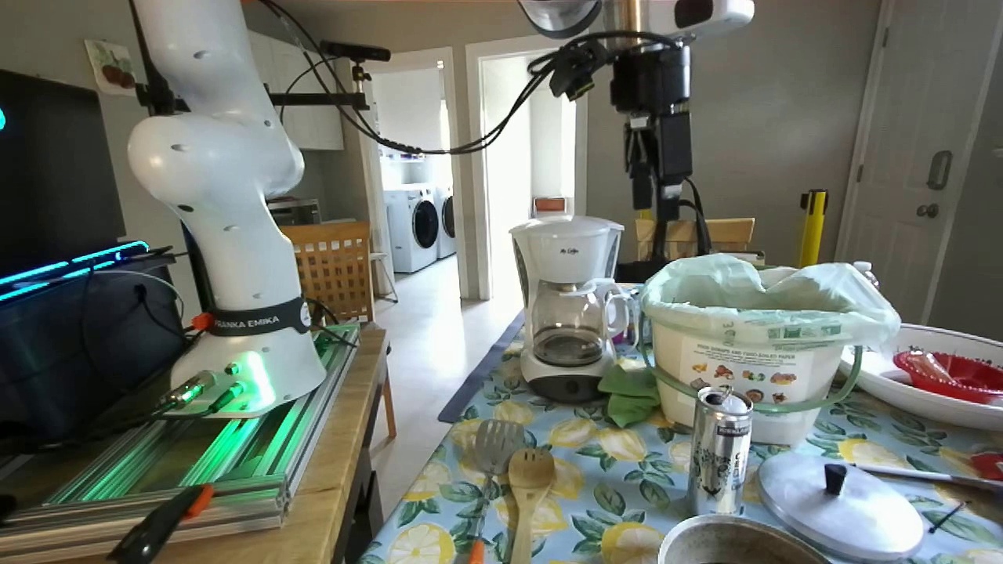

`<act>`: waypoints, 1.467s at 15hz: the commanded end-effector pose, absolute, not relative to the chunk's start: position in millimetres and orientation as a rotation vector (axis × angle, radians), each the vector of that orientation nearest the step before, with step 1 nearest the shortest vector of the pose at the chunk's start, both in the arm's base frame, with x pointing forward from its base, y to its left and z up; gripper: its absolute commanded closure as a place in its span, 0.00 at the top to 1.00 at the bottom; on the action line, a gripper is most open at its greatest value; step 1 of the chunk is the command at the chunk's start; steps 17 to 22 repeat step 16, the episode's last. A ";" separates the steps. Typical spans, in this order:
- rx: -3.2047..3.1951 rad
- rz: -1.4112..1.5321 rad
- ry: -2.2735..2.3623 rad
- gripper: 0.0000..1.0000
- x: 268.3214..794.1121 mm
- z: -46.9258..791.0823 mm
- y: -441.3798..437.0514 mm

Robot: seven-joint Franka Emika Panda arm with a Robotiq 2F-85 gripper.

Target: Put the can in the bin

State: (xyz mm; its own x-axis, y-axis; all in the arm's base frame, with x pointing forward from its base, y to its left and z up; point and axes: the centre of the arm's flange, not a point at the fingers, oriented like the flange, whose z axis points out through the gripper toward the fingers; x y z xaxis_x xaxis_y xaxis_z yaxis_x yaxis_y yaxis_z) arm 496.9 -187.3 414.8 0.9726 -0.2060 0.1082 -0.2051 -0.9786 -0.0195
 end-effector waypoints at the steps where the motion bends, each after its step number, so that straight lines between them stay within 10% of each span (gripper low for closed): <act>1: -3.101 -0.145 0.384 1.00 492.3 376.5 -200.7; 22: -3.102 -0.188 0.474 1.00 486.0 336.3 -228.2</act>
